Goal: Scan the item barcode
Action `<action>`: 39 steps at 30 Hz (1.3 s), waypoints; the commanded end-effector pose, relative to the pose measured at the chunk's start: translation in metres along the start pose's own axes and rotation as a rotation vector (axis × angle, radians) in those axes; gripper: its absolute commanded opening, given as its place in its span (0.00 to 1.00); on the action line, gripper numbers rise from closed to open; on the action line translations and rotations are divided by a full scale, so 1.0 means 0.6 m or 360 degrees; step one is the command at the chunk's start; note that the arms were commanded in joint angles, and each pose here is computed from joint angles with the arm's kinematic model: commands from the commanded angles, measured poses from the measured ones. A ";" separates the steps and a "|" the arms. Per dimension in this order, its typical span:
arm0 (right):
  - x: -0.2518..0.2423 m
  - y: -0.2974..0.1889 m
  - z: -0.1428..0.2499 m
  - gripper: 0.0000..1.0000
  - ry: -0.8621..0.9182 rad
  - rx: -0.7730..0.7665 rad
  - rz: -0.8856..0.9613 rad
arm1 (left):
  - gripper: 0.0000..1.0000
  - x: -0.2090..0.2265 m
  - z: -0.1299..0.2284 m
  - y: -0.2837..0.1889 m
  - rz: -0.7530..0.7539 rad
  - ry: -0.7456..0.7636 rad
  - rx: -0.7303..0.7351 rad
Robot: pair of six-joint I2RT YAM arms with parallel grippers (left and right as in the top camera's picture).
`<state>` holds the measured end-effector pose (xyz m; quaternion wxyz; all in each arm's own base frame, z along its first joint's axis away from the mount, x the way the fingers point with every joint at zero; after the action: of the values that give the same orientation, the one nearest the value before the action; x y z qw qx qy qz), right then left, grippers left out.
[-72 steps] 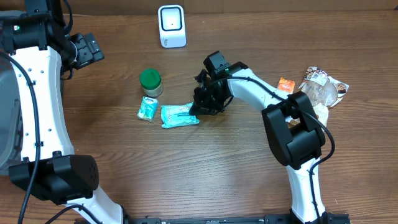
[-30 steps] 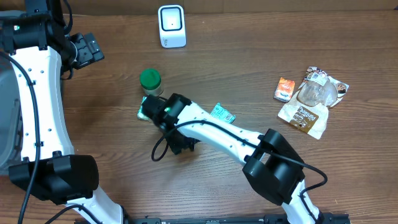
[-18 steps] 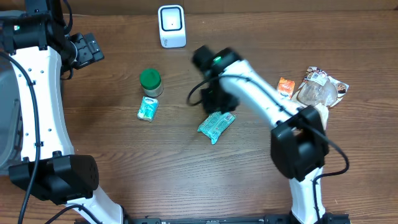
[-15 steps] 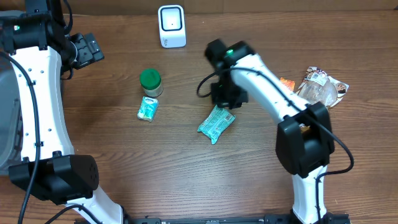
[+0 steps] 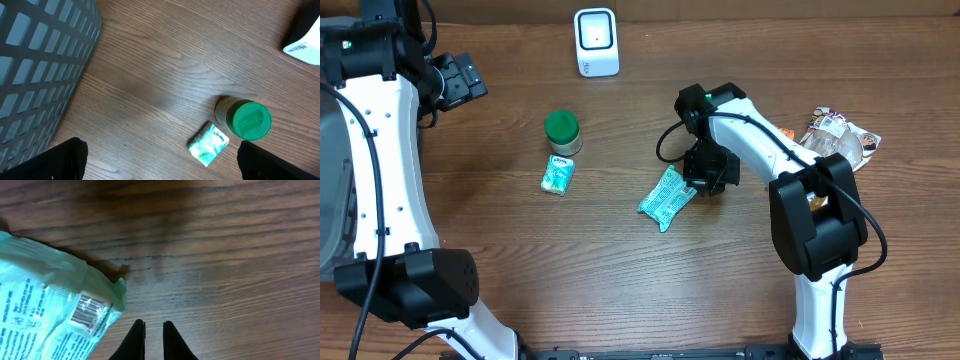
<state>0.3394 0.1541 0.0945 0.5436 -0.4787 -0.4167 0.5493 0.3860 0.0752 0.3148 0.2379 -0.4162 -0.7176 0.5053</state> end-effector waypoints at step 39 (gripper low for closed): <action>-0.007 0.017 0.031 0.06 0.0140 0.0041 -0.0062 | 1.00 -0.001 -0.001 0.005 -0.0009 0.0009 0.0005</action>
<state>0.3236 0.1496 0.0881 0.5739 -0.4803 -0.3951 0.5328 0.3860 0.0752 0.3148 0.2379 -0.4162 -0.7176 0.5053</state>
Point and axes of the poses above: each gripper's point midway between its finger pads, its own y axis out along the fingers, its own x axis along the line the jaws close on, z = x × y, the point moved 7 cm from there along -y, back along the fingers, and after that the axes turned 5 degrees about -y, right-handed, at the moved point
